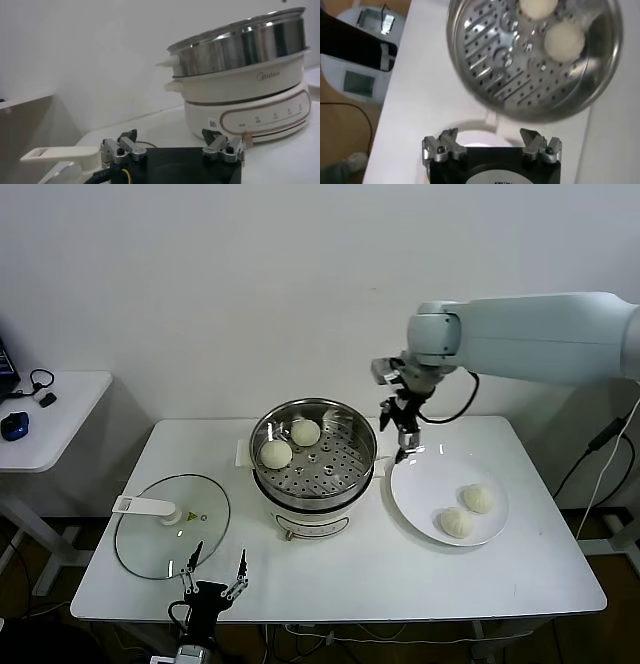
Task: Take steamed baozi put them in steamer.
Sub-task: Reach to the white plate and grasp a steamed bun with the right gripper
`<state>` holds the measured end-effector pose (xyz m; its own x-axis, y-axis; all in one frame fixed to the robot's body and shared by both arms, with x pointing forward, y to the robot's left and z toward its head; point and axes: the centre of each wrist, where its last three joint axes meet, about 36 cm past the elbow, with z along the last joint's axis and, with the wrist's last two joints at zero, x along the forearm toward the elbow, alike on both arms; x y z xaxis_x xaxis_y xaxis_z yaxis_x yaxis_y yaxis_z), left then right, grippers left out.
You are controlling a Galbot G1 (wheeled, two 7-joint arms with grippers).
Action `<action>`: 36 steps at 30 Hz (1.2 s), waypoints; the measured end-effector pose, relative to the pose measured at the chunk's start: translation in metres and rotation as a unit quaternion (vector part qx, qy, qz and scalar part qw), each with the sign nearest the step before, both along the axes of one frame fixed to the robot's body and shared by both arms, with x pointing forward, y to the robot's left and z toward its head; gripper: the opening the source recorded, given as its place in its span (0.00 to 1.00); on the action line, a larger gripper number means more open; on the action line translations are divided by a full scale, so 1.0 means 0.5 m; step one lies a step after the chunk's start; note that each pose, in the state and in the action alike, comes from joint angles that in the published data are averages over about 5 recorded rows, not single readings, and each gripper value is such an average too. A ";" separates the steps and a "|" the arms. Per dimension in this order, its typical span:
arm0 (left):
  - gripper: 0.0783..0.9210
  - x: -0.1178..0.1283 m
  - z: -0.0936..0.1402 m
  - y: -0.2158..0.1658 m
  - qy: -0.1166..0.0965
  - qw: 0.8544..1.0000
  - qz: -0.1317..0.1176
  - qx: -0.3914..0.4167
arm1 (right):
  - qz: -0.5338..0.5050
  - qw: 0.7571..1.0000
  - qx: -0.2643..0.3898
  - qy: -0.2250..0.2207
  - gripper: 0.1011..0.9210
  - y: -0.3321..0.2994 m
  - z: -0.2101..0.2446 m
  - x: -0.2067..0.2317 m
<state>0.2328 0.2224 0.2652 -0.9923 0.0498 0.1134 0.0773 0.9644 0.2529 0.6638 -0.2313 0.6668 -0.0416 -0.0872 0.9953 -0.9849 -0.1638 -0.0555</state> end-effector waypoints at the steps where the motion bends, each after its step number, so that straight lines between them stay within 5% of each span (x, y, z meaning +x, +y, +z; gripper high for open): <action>1: 0.88 -0.001 0.000 0.000 0.000 1.000 0.000 0.001 | -0.004 1.000 -0.002 0.002 0.88 -0.016 -0.007 -0.003; 14: 0.88 -0.009 -0.009 0.001 0.002 1.000 -0.003 0.008 | -0.038 0.999 -0.017 0.022 0.88 -0.159 -0.116 -0.031; 36: 0.88 -0.015 -0.023 0.018 0.007 1.000 0.006 0.019 | -0.044 0.997 -0.033 0.055 0.88 -0.227 -0.290 -0.046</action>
